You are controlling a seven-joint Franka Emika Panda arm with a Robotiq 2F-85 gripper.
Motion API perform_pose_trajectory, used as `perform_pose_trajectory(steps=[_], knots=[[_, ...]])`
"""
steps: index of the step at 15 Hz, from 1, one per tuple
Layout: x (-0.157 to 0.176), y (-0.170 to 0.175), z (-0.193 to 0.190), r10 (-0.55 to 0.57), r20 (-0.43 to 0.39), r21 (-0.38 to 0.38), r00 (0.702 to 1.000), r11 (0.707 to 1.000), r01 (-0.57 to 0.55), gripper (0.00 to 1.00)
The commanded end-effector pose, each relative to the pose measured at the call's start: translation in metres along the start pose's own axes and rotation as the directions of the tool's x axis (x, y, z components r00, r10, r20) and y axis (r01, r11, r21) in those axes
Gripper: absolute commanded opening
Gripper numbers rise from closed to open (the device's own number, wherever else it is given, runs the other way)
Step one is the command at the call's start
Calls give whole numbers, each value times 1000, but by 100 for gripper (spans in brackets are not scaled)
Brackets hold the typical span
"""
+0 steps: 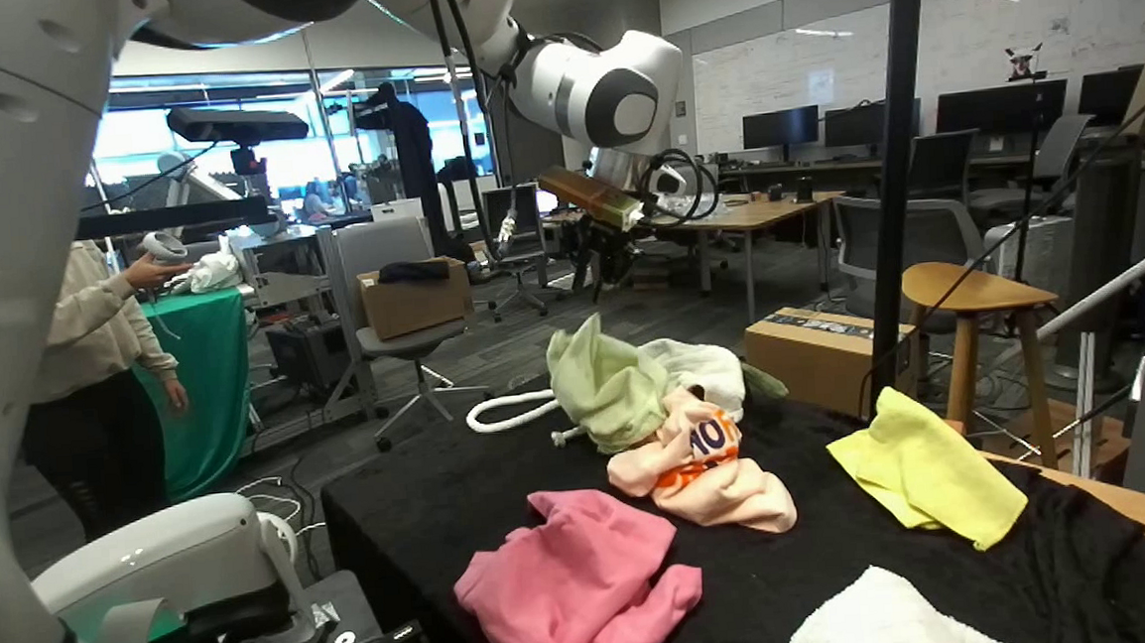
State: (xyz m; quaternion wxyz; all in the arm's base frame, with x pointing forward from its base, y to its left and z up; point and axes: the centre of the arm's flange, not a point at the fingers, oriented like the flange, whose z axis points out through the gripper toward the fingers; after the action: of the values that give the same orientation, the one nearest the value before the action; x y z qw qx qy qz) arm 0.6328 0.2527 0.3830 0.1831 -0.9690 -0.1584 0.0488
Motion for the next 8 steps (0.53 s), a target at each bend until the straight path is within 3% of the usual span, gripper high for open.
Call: perform_pose_trajectory(steps=[1, 5, 8], knots=[[9, 12, -5, 23, -6, -13, 1000, 1000, -23, 69], [4, 40, -5, 72, -2, -27, 997, 997, -72, 100], [-2, 74, -3, 127, -1, -48, 992, 991, -127, 100]])
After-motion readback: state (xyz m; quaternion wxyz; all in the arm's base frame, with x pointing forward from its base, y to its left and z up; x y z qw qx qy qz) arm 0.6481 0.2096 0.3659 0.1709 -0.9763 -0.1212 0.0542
